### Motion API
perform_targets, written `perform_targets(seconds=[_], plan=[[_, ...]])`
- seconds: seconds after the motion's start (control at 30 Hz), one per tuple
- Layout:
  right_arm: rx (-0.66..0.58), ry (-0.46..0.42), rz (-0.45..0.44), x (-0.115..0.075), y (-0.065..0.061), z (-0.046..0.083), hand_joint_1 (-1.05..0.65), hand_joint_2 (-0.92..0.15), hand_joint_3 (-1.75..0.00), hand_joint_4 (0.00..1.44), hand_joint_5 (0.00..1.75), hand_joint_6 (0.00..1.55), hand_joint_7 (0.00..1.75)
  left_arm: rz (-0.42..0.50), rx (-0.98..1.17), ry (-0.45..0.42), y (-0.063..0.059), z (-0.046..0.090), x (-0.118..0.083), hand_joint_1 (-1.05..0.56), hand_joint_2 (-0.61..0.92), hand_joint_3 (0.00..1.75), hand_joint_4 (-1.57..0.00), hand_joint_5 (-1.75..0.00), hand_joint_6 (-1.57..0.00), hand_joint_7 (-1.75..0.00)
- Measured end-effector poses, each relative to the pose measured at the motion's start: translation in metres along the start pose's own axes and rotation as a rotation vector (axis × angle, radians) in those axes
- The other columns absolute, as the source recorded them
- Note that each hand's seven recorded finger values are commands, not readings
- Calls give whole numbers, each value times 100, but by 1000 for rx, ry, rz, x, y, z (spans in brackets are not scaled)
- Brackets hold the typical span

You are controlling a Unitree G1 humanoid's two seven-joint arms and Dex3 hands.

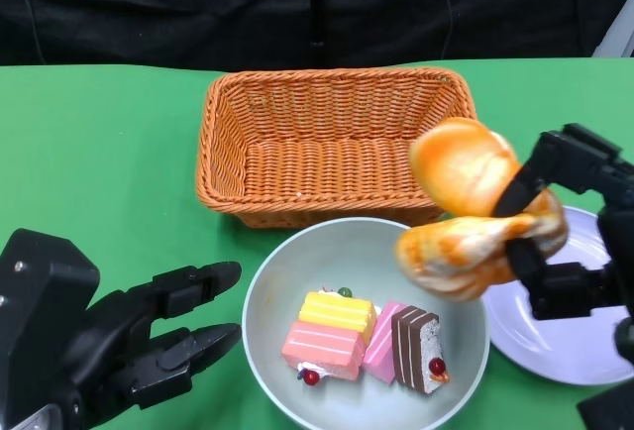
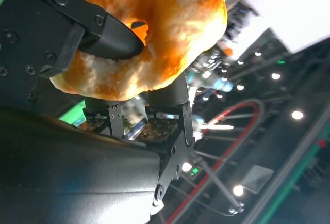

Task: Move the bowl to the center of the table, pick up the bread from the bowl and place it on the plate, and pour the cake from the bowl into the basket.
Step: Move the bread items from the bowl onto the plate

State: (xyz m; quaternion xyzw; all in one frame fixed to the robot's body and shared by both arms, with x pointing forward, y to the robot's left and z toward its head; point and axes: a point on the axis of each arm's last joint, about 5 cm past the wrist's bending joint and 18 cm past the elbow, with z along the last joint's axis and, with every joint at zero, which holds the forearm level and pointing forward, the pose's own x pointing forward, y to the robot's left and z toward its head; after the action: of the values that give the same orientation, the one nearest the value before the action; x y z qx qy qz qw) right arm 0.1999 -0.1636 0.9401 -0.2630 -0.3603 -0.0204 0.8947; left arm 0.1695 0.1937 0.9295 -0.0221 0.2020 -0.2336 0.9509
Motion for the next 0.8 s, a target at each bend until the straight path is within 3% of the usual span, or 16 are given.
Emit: perform_targets(seconds=[0.3,0.53,0.67,0.7,0.73,0.77,0.8], plan=[[-214,114,12,-6,-16,-21,-5,-10,-170,101,175,85,154,6,4,-8,0,1,-1,-44,92,32,-27,-28,-31,-3],[-288,198,58,-12,-17,-32,-4,-10,-166,101,175,82,159,11,1,-10,0,1,-1,-44,92,31,-26,-29,-31,-2],[-332,223,103,-15,-15,-39,-2,-16,-153,98,175,79,159,10,2,-13,-1,1,-1,-44,92,31,-26,-30,-31,-2],[-344,248,127,-18,-15,-42,-2,-19,-148,96,175,80,153,10,2,-14,-1,2,-1,-44,92,31,-26,-30,-31,-2],[-348,274,159,-20,-14,-44,-3,-24,-139,92,175,84,134,11,2,-14,-1,1,-2,-44,92,31,-26,-31,-31,-2],[-352,298,198,-21,-14,-46,-5,-30,-126,87,170,91,105,11,3,-15,-1,1,-2,-45,92,31,-27,-31,-32,-2],[-357,316,232,-21,-14,-47,-5,-32,-121,85,168,96,92,11,5,-19,-1,1,-2,-45,92,31,-27,-32,-32,-2]])
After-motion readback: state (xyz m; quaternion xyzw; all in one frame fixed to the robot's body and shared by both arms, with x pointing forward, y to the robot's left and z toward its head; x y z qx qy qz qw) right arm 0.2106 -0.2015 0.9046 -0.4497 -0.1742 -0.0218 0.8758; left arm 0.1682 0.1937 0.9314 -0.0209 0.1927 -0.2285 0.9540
